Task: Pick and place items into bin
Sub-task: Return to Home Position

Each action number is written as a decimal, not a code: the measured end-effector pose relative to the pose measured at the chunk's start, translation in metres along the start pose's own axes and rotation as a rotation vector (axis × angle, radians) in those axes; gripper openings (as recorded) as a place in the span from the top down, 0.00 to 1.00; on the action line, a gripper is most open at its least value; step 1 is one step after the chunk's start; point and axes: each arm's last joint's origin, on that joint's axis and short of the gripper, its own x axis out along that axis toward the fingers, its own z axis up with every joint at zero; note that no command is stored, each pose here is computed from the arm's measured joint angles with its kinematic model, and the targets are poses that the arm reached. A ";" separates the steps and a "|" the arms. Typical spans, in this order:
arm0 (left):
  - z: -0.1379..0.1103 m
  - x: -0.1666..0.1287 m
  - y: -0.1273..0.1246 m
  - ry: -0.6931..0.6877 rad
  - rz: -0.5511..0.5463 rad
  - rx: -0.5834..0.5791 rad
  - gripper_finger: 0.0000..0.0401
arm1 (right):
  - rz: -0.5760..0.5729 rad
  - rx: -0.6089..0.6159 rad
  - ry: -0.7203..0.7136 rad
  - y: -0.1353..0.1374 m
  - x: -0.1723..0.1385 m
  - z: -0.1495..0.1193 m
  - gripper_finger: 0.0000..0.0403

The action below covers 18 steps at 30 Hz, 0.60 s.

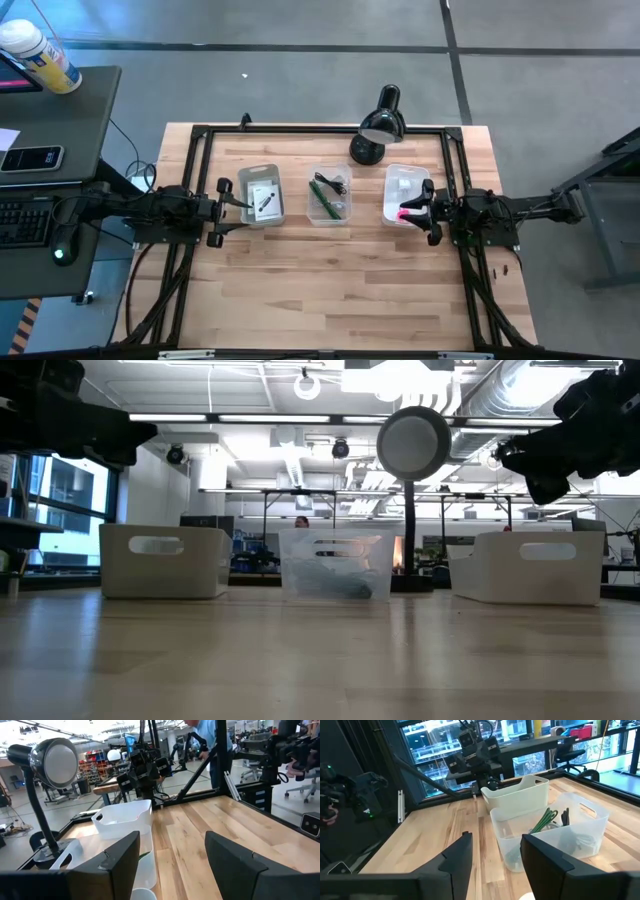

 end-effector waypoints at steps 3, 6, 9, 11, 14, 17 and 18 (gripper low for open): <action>0.000 0.000 0.000 0.000 0.000 0.001 0.47 | 0.000 0.000 0.001 0.000 0.000 0.000 0.61; 0.000 0.000 0.000 0.000 0.000 0.002 0.47 | -0.003 -0.001 0.000 0.000 0.000 0.000 0.62; 0.000 0.000 0.001 0.005 0.032 -0.018 0.47 | -0.003 -0.001 0.000 0.000 0.000 0.000 0.62; 0.000 0.000 0.002 0.008 0.065 -0.048 0.47 | -0.004 -0.001 0.001 0.000 0.000 0.000 0.63; -0.001 0.001 0.002 0.019 0.086 -0.077 0.47 | -0.003 -0.001 0.001 0.000 0.000 0.000 0.63; -0.002 0.002 0.002 0.030 0.083 -0.088 0.47 | -0.003 -0.001 0.002 0.000 0.000 0.000 0.62; -0.002 0.002 0.002 0.031 0.083 -0.095 0.47 | -0.003 -0.001 0.002 0.000 0.000 0.000 0.62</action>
